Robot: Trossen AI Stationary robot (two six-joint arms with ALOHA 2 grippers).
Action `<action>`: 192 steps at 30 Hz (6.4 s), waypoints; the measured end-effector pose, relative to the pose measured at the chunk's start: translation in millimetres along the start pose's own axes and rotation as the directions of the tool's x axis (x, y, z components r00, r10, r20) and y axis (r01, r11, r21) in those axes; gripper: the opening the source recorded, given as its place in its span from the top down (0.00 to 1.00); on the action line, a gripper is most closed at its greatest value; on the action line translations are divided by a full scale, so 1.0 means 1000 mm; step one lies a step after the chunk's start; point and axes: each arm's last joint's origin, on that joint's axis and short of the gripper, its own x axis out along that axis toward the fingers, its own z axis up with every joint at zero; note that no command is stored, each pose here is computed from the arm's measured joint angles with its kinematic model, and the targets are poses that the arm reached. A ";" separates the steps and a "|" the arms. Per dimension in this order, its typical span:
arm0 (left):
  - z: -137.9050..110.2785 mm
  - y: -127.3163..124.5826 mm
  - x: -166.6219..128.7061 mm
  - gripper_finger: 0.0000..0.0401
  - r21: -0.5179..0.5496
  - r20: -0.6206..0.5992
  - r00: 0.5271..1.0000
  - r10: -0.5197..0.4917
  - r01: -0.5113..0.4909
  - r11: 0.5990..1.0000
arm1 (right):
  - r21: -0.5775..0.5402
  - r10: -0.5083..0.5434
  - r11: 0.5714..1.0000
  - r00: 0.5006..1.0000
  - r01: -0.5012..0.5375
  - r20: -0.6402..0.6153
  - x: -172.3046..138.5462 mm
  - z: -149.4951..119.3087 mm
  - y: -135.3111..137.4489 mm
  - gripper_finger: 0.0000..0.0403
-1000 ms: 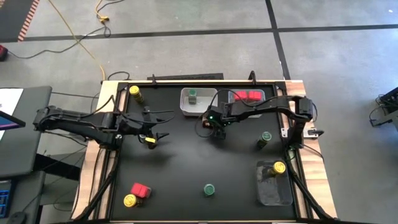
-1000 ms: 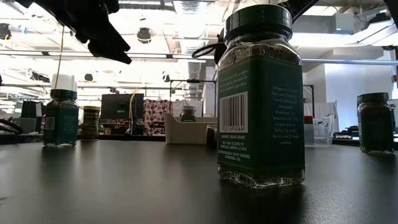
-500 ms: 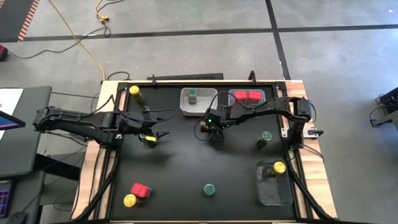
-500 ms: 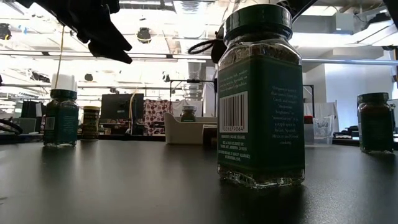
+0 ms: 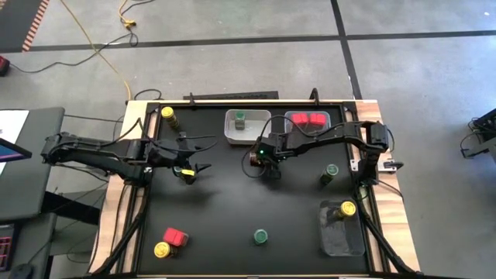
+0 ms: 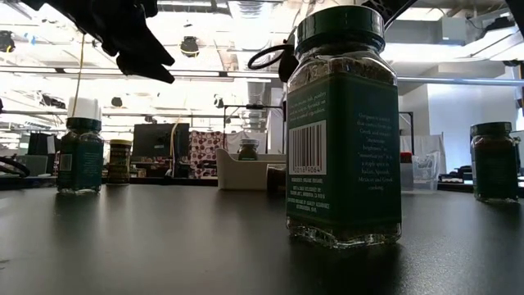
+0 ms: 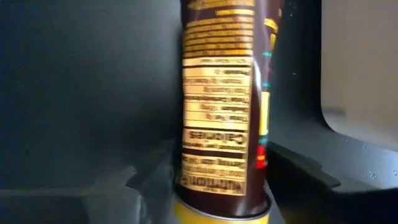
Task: Sort spices by type
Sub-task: Put the right yellow seasoning can into the black bin
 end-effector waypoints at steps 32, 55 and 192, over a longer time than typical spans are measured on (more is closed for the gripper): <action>0.001 0.000 0.001 0.23 -0.023 0.005 1.000 -0.002 0.003 1.000 | -0.143 0.036 0.988 0.995 -0.049 -0.092 -0.045 0.025 0.014 0.49; 0.004 -0.006 0.016 0.23 -0.098 0.035 0.999 0.024 -0.020 0.995 | -0.113 0.024 0.987 0.809 -0.112 -0.587 -0.101 -0.005 0.030 0.50; 0.101 -0.096 0.196 0.45 0.127 0.259 0.916 -0.307 0.283 0.951 | -0.065 0.089 0.995 0.982 -0.080 0.167 -0.250 -0.029 0.054 0.46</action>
